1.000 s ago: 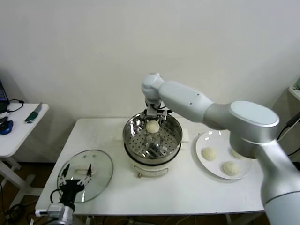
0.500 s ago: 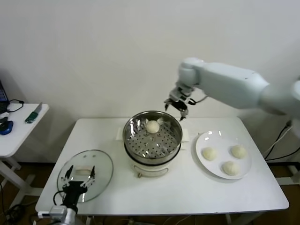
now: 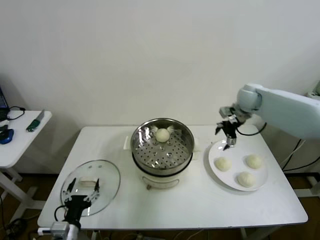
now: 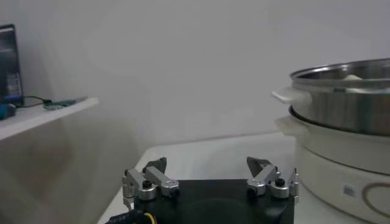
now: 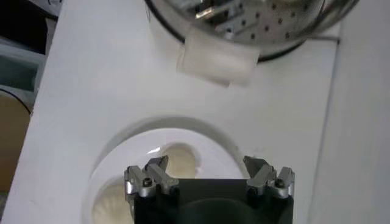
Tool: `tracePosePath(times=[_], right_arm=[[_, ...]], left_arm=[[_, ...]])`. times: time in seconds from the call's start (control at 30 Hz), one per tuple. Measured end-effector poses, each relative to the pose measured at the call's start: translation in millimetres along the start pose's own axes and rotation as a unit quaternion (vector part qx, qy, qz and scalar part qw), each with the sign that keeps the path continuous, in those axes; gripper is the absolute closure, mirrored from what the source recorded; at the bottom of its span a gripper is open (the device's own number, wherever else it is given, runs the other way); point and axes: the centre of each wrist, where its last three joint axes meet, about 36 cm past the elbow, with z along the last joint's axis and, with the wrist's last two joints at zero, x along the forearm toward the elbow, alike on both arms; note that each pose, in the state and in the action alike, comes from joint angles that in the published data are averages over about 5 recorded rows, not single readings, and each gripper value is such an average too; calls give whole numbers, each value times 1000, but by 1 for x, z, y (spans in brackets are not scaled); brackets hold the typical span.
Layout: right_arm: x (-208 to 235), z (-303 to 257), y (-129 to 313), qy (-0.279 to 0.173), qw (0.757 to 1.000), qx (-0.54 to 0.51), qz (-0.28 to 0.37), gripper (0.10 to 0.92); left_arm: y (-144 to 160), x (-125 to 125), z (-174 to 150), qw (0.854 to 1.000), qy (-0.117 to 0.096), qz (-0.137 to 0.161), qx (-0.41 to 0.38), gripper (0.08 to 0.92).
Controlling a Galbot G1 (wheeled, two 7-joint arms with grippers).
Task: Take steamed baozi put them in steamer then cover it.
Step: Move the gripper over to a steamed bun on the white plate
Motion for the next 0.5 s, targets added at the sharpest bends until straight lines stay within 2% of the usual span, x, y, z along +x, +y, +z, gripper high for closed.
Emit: tracePosePath(times=[0.5], right_arm=[[-90, 36, 12, 15, 998, -55, -25, 200]], left_arm=[[1, 2, 0, 1000, 4, -9, 0, 177]])
